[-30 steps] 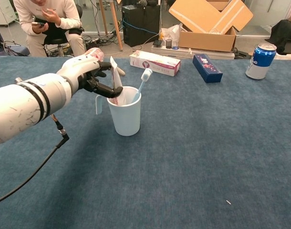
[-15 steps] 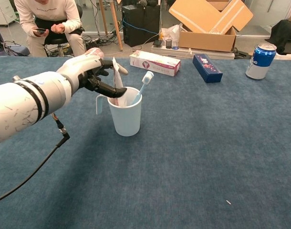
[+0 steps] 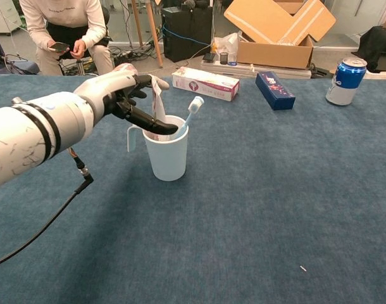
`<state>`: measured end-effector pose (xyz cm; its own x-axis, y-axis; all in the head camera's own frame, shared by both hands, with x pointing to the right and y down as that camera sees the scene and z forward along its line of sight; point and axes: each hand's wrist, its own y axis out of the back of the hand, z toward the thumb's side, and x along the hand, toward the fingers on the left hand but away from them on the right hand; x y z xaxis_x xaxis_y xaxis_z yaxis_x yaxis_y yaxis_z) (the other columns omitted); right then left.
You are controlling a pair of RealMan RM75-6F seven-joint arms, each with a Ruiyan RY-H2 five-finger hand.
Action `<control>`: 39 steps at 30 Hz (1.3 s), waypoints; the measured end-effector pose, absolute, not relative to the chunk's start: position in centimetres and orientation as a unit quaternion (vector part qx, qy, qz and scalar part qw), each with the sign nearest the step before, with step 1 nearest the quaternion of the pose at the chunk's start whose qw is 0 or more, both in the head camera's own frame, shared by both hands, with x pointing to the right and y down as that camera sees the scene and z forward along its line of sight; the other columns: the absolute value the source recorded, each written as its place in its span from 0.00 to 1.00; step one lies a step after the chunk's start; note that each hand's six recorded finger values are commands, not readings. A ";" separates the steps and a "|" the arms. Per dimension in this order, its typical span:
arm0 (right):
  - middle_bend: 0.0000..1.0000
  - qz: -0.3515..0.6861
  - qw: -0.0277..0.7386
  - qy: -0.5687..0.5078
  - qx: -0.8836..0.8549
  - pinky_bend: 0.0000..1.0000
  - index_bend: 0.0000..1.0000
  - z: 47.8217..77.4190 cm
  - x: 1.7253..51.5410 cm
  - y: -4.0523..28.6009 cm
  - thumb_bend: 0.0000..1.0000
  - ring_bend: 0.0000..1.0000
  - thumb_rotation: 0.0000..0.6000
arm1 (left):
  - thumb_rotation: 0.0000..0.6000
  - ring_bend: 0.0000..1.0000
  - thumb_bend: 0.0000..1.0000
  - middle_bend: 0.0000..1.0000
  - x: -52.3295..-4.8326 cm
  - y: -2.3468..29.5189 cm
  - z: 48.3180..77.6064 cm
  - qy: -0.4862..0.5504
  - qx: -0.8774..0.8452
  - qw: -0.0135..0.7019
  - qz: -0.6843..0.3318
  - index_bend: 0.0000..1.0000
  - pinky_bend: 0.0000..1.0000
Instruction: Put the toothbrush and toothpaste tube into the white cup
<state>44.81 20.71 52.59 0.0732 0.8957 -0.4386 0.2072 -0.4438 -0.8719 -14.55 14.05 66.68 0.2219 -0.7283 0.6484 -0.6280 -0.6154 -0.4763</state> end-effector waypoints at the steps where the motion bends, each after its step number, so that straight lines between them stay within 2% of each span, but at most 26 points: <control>1: 0.00 0.537 0.321 -0.419 -0.659 0.15 0.00 52.6 44.8 20.7 0.00 0.00 1.00 | 1.00 0.00 0.15 0.01 -14.6 14.0 66.6 0.435 -0.779 0.056 -0.447 0.04 0.00; 6: 0.00 0.537 0.321 -0.418 -0.659 0.15 0.00 52.6 44.8 20.7 0.00 0.00 1.00 | 1.00 0.00 0.15 0.01 -14.8 13.8 66.5 0.438 -0.778 0.057 -0.446 0.00 0.00; 26: 0.00 0.537 0.321 -0.418 -0.659 0.15 0.00 52.6 44.8 20.7 0.00 0.00 1.00 | 1.00 0.00 0.12 0.00 -16.7 13.2 64.7 0.449 -0.768 0.078 -0.451 0.00 0.00; 39: 0.00 0.536 0.322 -0.421 -0.657 0.15 0.00 52.4 44.9 20.7 0.00 0.00 1.00 | 1.00 0.00 0.12 0.00 -22.4 13.9 62.4 0.433 -0.739 0.139 -0.497 0.00 0.00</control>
<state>44.87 20.72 52.38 0.0717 0.8984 -0.4334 0.2079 -0.4384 -0.8744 -22.36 13.88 62.42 0.1319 -0.7781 0.6141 -0.5023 -0.5866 -0.6353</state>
